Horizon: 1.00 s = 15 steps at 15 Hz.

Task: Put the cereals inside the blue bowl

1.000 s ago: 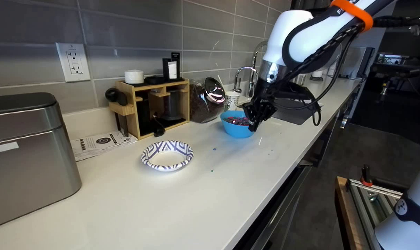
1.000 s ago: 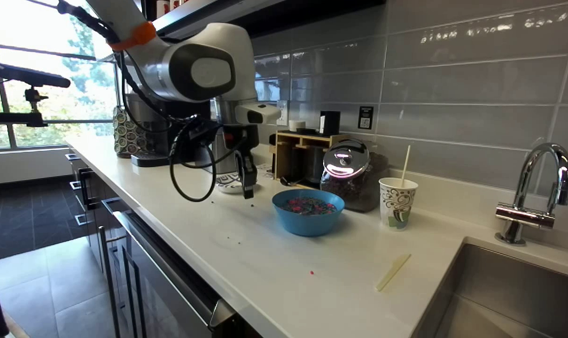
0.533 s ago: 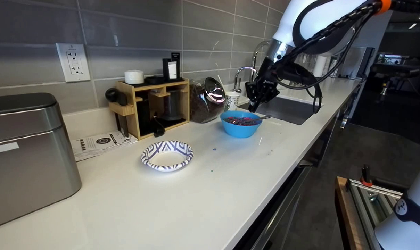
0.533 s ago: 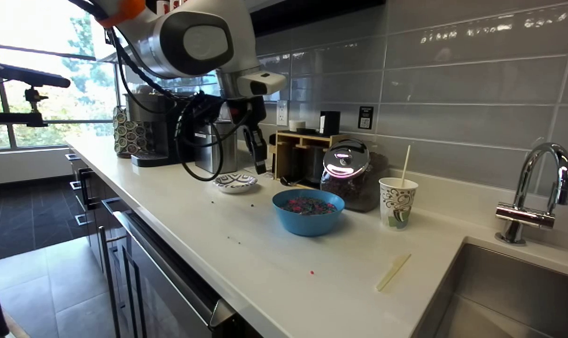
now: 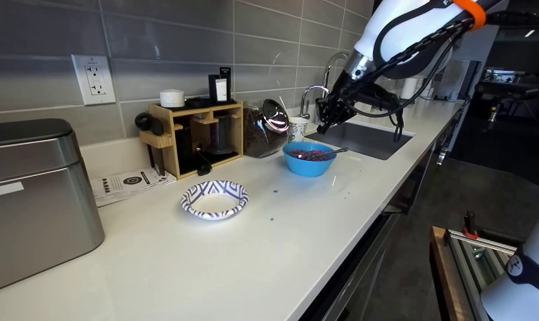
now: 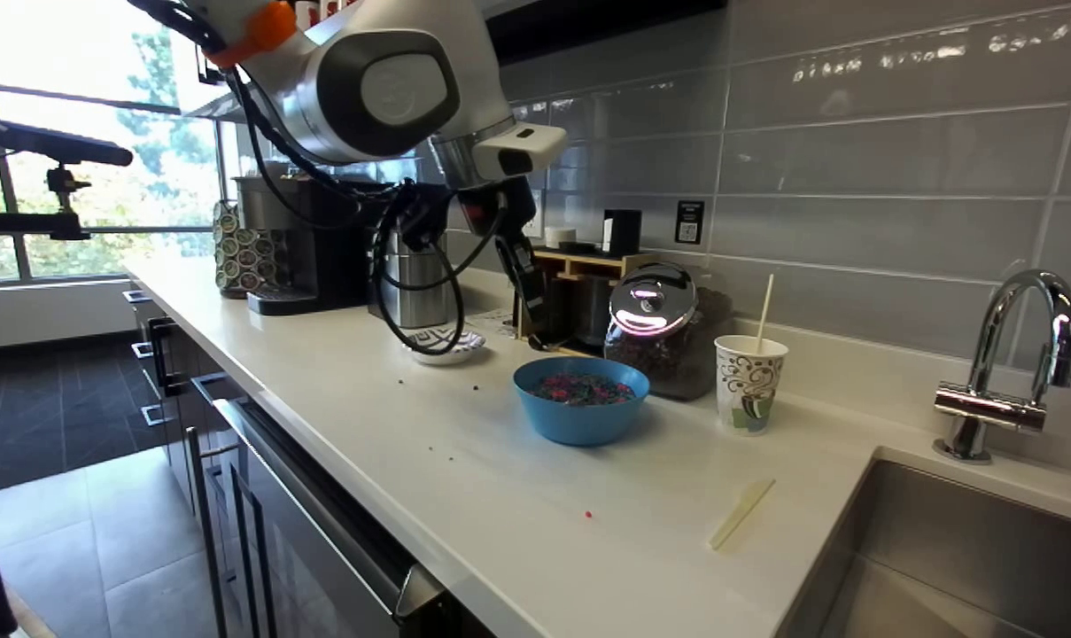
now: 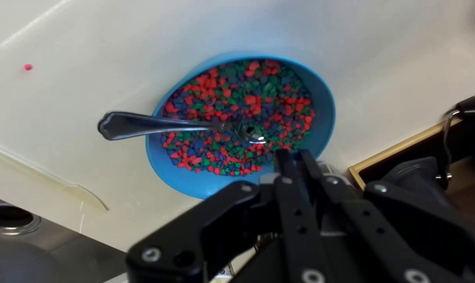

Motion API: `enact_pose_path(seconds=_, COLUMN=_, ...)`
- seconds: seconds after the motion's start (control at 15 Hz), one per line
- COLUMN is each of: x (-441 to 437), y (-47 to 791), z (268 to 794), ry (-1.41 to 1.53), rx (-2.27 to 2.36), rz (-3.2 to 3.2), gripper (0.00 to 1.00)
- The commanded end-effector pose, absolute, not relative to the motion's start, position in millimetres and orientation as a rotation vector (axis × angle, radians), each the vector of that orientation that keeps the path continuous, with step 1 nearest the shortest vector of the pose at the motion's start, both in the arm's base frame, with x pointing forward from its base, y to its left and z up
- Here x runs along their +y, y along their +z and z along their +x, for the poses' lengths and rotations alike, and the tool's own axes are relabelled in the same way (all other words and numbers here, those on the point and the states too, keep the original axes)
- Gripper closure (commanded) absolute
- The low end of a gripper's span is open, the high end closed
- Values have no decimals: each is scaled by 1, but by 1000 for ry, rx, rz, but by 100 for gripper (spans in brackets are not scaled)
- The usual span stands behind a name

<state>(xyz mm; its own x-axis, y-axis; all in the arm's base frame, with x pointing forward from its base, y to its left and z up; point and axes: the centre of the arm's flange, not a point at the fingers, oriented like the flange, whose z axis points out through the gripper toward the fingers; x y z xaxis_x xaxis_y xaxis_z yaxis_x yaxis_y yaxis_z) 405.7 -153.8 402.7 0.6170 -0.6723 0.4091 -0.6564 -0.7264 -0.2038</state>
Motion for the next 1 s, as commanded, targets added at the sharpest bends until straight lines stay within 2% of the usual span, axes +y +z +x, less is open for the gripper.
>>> enact_pose_path(seconds=0.0, x=-165, y=381, z=419, ry=-792, rx=1175, rz=-2834, gripper=99)
enact_pose_path(seconds=0.07, x=-167, y=377, z=420, ry=-804, rx=1171, rz=-2850, gripper=71)
enact_pose_path(seconds=0.13, x=-168, y=373, z=421, ry=-818, rx=1165, rz=-2862, gripper=70)
enact_pose_path(seconds=0.2, x=-168, y=370, z=421, ry=-826, rx=1155, rz=-2871, gripper=65)
enact_pose_path(seconds=0.73, x=-122, y=377, z=402, ry=-674, rx=898, rz=-2959, gripper=1)
enact_pose_path(seconds=0.93, x=-94, y=390, z=385, ry=-574, rx=804, rz=-3019, gripper=0)
